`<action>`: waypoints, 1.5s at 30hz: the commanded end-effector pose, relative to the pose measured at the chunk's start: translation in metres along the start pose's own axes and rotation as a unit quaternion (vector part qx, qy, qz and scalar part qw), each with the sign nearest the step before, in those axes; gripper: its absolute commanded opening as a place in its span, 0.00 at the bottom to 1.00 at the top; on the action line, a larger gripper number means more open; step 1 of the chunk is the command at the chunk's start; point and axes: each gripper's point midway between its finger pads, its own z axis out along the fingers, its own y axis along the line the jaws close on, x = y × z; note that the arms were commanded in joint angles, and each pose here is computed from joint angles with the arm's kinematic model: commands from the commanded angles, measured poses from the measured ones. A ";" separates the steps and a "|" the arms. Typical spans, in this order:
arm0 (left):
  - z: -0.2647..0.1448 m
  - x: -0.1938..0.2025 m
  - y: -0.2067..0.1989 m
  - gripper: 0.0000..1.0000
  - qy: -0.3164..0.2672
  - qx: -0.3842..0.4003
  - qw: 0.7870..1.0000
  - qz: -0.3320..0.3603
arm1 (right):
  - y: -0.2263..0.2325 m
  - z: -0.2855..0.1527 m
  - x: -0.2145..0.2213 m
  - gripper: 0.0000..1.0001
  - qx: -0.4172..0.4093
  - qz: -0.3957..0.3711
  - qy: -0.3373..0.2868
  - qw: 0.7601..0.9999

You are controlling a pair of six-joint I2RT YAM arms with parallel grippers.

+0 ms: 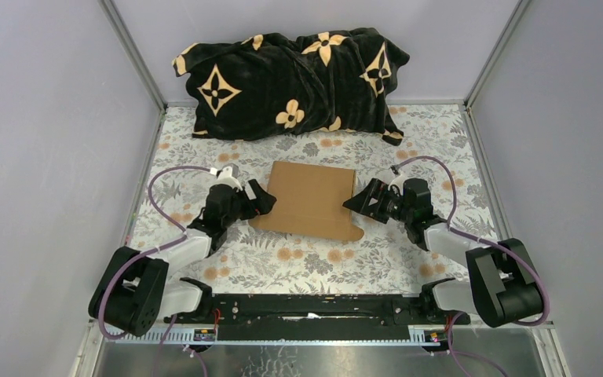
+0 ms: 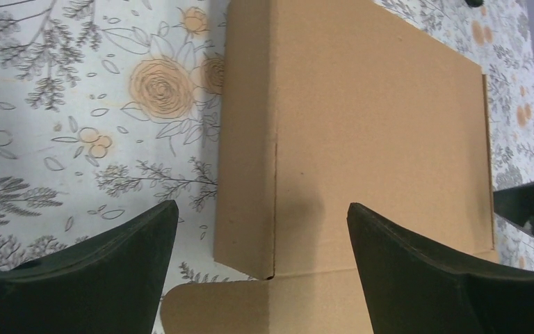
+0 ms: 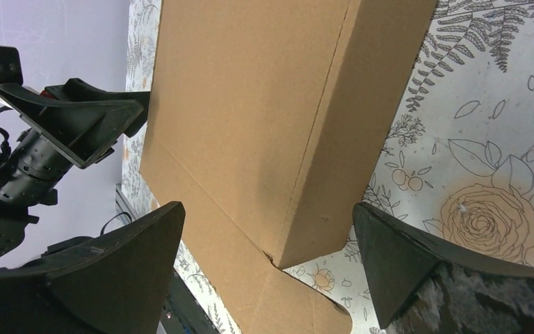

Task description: Fold the paper box

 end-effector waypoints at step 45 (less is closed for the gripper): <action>-0.013 0.014 -0.038 0.99 0.015 0.130 0.991 0.009 | 0.027 0.026 -0.007 1.00 -0.095 0.022 0.011 0.995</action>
